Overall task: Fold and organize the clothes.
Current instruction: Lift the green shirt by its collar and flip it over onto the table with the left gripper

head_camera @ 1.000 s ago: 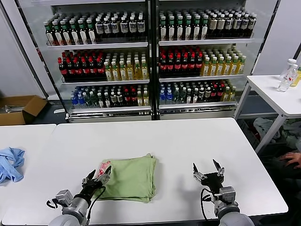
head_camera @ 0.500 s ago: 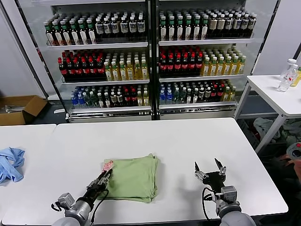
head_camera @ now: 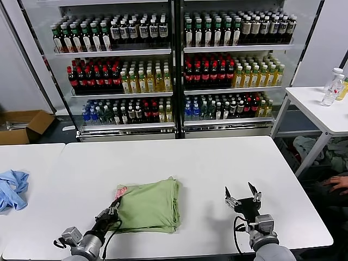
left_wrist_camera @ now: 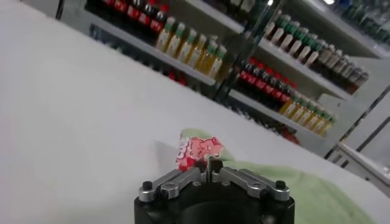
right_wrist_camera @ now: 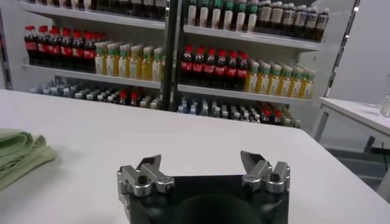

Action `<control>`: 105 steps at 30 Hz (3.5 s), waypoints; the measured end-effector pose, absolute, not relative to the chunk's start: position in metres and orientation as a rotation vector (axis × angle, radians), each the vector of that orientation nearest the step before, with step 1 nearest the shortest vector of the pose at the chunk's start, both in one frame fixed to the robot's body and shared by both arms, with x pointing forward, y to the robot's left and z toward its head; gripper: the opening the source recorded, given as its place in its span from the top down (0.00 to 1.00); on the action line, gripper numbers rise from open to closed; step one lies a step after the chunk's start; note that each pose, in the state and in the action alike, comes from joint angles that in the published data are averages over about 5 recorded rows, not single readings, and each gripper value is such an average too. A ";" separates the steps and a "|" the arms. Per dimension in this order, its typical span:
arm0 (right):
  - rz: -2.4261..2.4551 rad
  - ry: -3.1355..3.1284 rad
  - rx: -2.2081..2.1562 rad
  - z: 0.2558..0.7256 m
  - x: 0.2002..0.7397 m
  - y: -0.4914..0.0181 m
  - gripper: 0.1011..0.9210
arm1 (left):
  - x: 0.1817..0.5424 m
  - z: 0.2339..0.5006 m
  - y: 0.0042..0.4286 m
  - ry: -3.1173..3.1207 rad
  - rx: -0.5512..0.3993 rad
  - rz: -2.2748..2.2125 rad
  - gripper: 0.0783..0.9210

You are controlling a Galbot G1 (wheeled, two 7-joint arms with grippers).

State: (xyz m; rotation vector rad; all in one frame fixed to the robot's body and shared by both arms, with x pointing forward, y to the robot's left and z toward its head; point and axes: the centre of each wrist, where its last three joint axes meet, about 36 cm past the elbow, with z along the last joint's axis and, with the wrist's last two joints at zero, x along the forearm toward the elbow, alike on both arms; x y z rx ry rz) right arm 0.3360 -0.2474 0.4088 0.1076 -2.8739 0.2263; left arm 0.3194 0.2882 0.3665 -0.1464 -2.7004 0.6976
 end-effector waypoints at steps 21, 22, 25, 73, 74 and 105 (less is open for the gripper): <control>0.221 -2.876 0.108 0.409 0.335 -0.245 0.12 | 0.304 0.386 0.286 -2.689 -0.024 0.587 0.50; 0.221 -2.875 0.108 0.409 0.335 -0.245 0.12 | 0.305 0.385 0.286 -2.681 -0.015 0.575 0.47; 0.220 -2.876 0.109 0.410 0.333 -0.243 0.12 | 0.305 0.380 0.286 -2.650 0.002 0.543 0.37; 0.212 -2.917 0.122 0.421 0.339 -0.247 0.12 | 0.293 0.442 0.399 -2.620 0.069 1.005 0.96; 0.210 -2.919 0.123 0.422 0.339 -0.246 0.12 | 0.291 0.451 0.406 -2.655 0.088 0.963 0.96; 0.261 -2.996 0.063 0.456 0.311 -0.261 0.12 | 0.342 0.423 0.143 -2.738 -0.362 0.448 0.96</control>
